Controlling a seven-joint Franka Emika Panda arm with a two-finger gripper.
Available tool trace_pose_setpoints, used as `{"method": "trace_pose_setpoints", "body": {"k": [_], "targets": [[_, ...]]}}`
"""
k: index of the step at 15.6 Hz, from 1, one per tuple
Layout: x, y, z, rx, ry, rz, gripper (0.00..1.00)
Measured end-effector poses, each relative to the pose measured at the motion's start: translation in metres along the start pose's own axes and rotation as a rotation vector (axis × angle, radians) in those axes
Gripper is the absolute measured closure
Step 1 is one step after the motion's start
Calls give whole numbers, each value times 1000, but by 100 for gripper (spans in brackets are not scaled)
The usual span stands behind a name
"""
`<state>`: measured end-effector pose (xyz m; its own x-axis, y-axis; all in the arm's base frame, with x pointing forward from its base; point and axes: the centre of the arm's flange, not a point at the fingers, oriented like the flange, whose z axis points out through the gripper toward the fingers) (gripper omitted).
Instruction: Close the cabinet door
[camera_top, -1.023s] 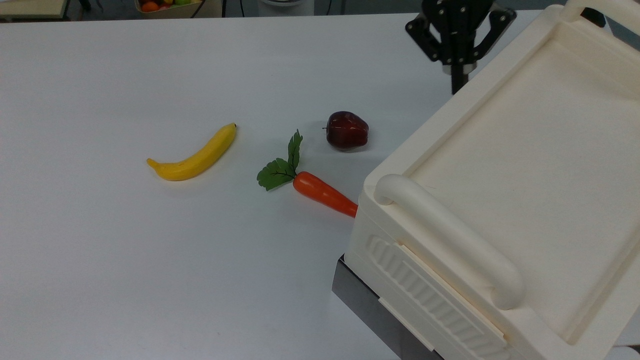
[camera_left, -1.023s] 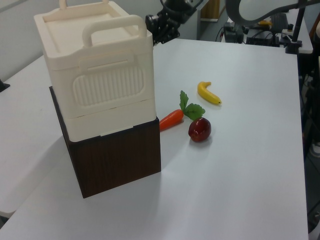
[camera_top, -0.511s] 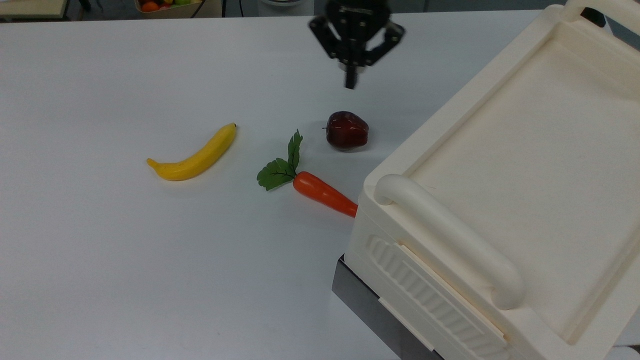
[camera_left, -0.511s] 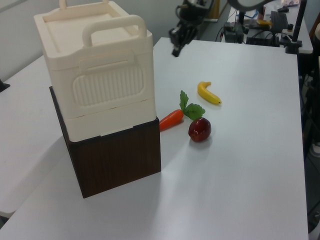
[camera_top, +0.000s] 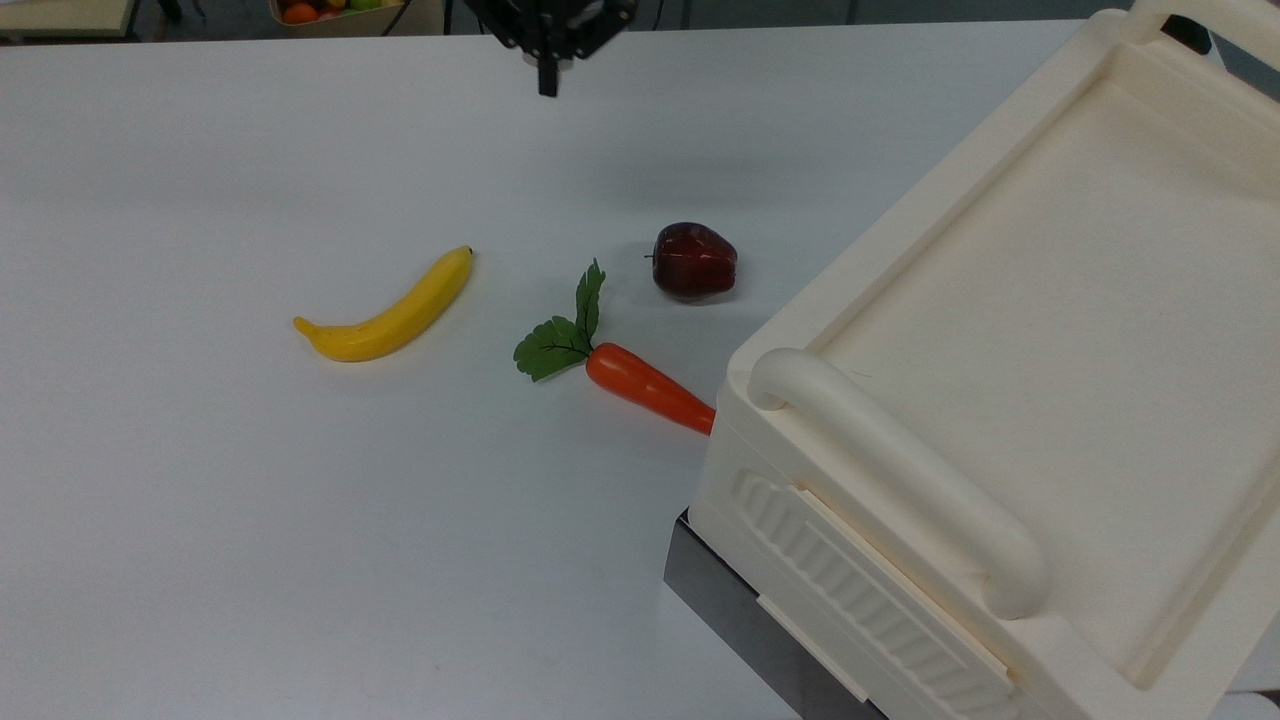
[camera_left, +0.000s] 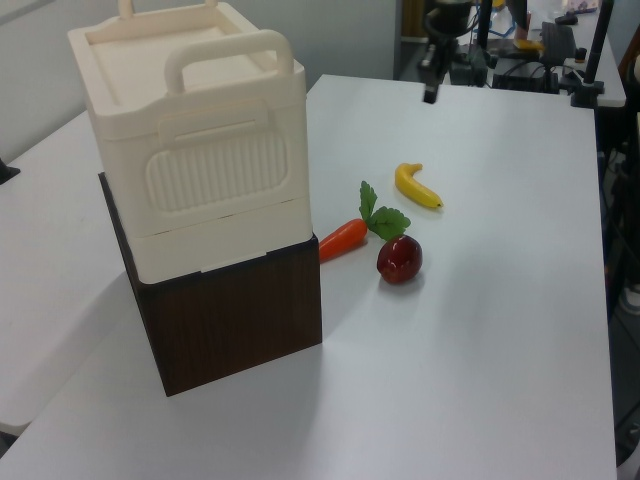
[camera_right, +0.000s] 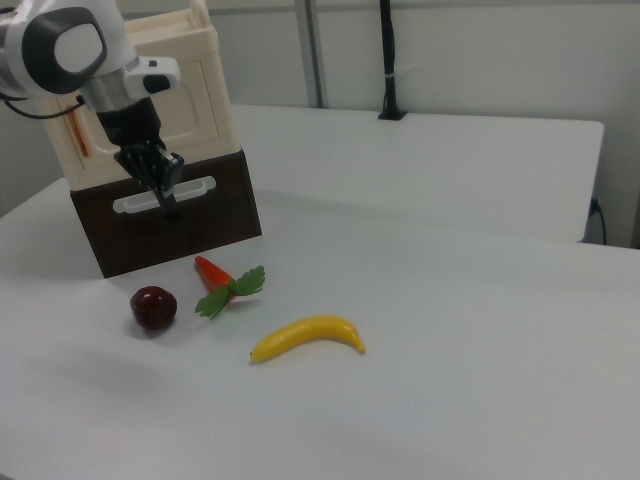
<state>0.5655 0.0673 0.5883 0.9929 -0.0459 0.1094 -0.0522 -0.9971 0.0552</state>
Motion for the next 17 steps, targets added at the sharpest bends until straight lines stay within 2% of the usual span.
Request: {"method": "trace_pose_setpoints", "body": {"k": [5, 11, 12, 13, 17], "targets": [[-11, 43, -6, 23, -45, -93, 99], [-8, 59, 1, 24, -59, -120, 95], [-9, 60, 1, 23, -65, -120, 90], [-9, 61, 1, 23, -73, -120, 81], [-12, 59, 3, 23, -96, -126, 39]]}}
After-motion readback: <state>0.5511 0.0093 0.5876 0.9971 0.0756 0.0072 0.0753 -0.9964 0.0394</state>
